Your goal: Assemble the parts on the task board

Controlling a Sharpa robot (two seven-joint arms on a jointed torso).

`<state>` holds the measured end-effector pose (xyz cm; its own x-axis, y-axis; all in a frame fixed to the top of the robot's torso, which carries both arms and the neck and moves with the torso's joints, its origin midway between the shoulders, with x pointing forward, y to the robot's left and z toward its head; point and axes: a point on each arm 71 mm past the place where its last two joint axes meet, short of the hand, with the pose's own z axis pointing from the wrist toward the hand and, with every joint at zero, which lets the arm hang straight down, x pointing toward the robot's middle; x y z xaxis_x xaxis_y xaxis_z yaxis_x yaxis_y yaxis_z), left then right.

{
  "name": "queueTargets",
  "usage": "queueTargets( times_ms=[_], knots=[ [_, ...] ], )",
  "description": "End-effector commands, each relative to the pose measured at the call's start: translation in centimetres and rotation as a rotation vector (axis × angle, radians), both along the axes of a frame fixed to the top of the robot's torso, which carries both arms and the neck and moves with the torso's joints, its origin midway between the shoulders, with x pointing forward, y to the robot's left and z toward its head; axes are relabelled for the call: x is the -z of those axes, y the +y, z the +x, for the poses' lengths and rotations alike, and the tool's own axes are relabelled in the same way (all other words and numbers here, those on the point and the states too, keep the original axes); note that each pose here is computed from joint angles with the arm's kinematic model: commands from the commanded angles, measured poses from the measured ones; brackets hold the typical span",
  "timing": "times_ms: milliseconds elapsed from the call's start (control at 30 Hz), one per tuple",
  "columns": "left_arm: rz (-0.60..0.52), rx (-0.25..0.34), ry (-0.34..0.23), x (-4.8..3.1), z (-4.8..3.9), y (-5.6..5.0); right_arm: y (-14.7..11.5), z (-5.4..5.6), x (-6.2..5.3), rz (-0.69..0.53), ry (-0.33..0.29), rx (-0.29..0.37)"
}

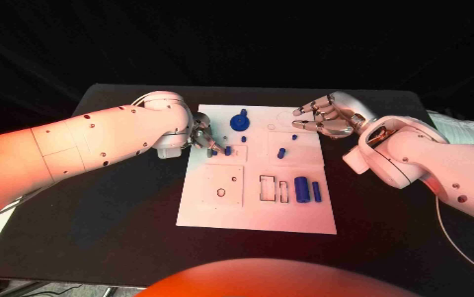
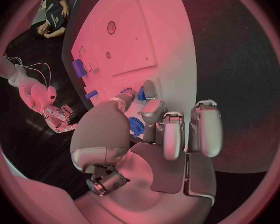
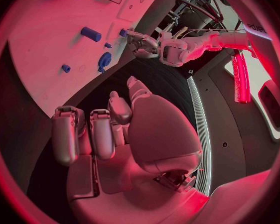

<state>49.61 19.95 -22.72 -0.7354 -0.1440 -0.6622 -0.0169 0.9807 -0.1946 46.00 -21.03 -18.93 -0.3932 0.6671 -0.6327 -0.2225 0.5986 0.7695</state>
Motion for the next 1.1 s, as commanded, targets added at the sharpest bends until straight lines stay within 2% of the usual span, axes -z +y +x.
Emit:
queueTargets(
  times_ms=[33, 233, 633, 867, 967, 1100],
  knots=[
    [-0.010, -0.024, -0.021, 0.13, -0.13, 0.3, 0.1, -0.1, 0.2, -0.003, 0.008, -0.015],
    [-0.036, -0.047, -0.053, -0.56, -0.02, 0.5, 0.2, -0.1, 0.3, -0.002, 0.010, -0.016],
    [-0.132, -0.082, -0.082, -1.85, 0.00, 0.4, 0.2, -0.1, 0.4, -0.002, 0.014, -0.018],
    [-0.176, -0.106, -0.100, -2.52, 0.30, 0.7, 0.2, -0.1, 0.5, -0.002, 0.016, -0.019],
    [-0.172, -0.096, -0.135, -2.76, 0.53, 0.7, 0.2, -0.1, 0.5, -0.002, 0.017, -0.018],
    [-0.244, -0.041, -0.238, -3.44, 1.09, -0.2, 0.2, -0.1, 0.5, -0.002, 0.016, -0.016]
  ],
)
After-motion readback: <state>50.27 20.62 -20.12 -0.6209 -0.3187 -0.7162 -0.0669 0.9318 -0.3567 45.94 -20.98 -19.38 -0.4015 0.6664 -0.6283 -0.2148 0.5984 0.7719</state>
